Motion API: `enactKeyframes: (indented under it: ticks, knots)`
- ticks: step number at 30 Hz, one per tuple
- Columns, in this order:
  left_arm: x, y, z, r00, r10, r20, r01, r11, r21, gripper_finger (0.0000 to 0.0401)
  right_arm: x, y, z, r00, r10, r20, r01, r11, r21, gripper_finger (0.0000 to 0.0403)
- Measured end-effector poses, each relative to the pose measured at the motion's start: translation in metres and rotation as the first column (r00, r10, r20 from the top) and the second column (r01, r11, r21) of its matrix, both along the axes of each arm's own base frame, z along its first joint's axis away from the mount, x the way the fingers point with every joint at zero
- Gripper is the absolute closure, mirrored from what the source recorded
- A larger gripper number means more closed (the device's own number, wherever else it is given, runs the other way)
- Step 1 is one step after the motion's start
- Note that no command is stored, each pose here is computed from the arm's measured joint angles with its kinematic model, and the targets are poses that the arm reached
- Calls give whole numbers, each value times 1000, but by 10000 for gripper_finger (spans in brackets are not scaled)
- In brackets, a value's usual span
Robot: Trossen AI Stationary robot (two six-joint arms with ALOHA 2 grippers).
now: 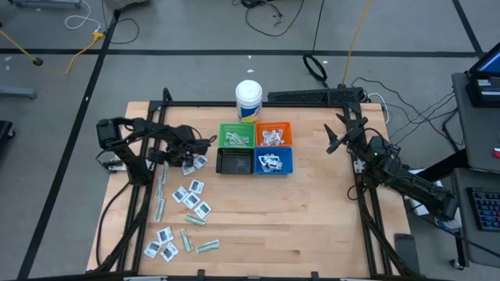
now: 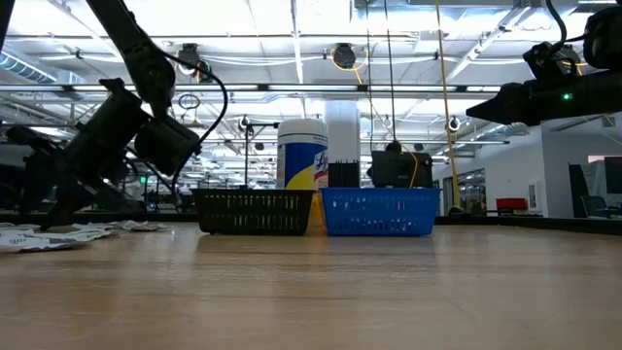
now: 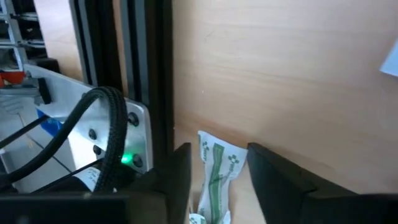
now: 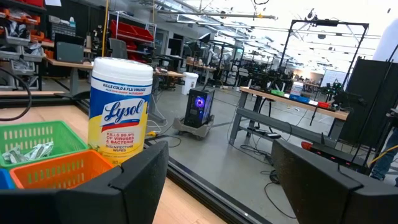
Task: Pick & Place First Aid Supplies
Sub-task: Put the green bandage pad into the green basket
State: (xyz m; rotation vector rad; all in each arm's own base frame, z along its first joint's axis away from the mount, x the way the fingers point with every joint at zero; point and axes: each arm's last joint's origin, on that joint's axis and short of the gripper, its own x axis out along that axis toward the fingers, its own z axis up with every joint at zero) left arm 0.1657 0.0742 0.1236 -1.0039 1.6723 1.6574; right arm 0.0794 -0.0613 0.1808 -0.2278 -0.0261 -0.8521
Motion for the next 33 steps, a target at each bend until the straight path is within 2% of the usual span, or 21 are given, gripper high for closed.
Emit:
enactKeyframes:
  ticks: [8, 10, 12, 16, 21, 29, 33]
  knots:
    - [3, -3, -1, 999, -21, 24, 22, 1000, -14, 354, 0, 0, 0, 1000, 0, 0, 0, 1000, 0, 124]
    - [6, -4, -4, 997, -37, 71, 39, 999, -26, 383, 0, 0, 0, 1000, 0, 0, 0, 1000, 0, 124]
    - [9, -4, -10, 989, -57, 136, 60, 998, -18, 395, 0, 0, 0, 1000, 0, 0, 0, 1000, 0, 124]
    - [10, -6, -11, 987, -59, 148, 60, 998, -6, 391, 0, 0, 0, 1000, 0, 0, 0, 1000, 0, 124]
    - [6, -6, -1, 996, -12, 86, 13, 1000, -11, 394, 0, 0, 0, 1000, 0, 0, 0, 1000, 0, 124]
    - [7, -9, 2, 989, 58, 136, -46, 995, -91, 350, 0, 0, 0, 1000, 0, 1, 0, 1000, -1, 124]
    - [7, -10, 2, 986, 89, 139, -73, 990, -117, 312, 0, 0, 0, 1000, 0, 0, 0, 1000, 0, 124]
